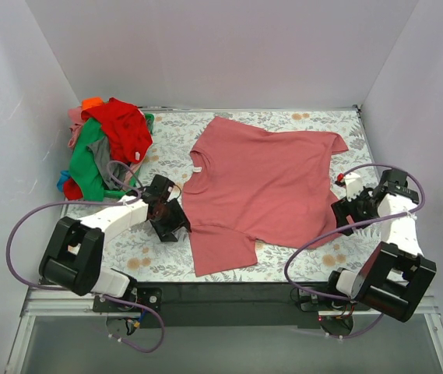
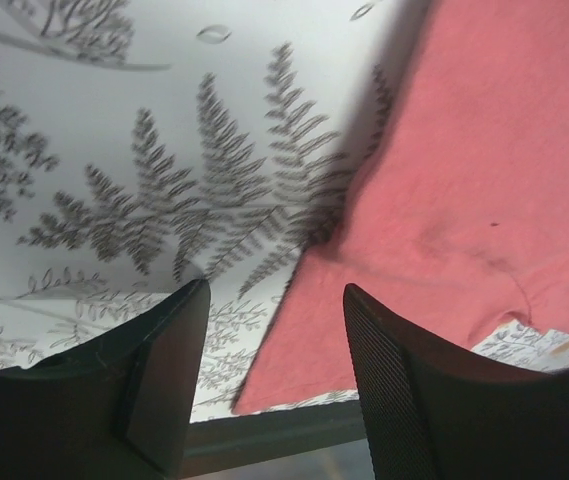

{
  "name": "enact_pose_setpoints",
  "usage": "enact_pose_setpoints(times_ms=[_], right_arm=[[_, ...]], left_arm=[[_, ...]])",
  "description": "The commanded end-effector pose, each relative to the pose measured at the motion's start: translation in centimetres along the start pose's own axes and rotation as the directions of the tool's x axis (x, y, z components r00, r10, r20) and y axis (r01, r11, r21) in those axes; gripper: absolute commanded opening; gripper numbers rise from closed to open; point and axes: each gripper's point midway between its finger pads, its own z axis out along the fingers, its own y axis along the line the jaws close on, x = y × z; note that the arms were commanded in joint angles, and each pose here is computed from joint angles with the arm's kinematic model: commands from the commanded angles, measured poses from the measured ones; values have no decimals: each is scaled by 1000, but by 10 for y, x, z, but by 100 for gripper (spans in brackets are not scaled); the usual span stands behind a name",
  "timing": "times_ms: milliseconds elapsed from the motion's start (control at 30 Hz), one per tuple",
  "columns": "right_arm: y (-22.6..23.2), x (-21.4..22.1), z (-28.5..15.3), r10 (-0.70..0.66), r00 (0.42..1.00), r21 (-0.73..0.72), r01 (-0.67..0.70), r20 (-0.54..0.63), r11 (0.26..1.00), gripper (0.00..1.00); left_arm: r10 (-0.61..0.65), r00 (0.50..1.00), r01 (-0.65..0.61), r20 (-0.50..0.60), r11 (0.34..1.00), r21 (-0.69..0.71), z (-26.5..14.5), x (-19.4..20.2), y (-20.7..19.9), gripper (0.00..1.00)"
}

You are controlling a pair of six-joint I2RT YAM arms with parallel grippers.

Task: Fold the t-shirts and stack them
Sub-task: Flatten the tshirt out

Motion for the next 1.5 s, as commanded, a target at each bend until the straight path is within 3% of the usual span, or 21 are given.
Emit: enact_pose_setpoints(times_ms=[0,233,500,967,1133,1300,1400,1433,1467], right_arm=[[1,-1,1,-18,999,-39,19,33,999,85],[-5,7,7,43,999,-62,-42,24,997,82],[-12,-3,22,146,989,-150,-139,34,979,71],[-60,-14,37,231,972,-4,-231,38,973,68],[-51,-11,56,226,974,-31,-226,-15,974,65],[-30,-1,65,207,977,-79,-211,-59,974,50],[-28,0,60,192,979,-68,-196,-63,978,27],[-27,-1,57,190,980,-66,-194,-56,979,11],[-26,-5,54,185,982,-71,-188,-42,980,3]], left_arm=[[20,998,-23,51,998,62,-3,-18,-27,54],[58,998,-58,14,997,59,9,-13,-26,50],[70,997,-69,-15,995,73,20,-10,-26,44],[107,994,-108,17,989,99,24,-11,-24,13],[109,993,-112,35,986,126,19,-12,-27,5],[94,992,-105,80,984,142,10,-15,-28,1],[91,991,-105,97,981,161,4,-15,-29,0],[90,991,-106,104,980,167,2,-16,-30,0],[89,990,-107,109,980,170,-1,-15,-30,0]])
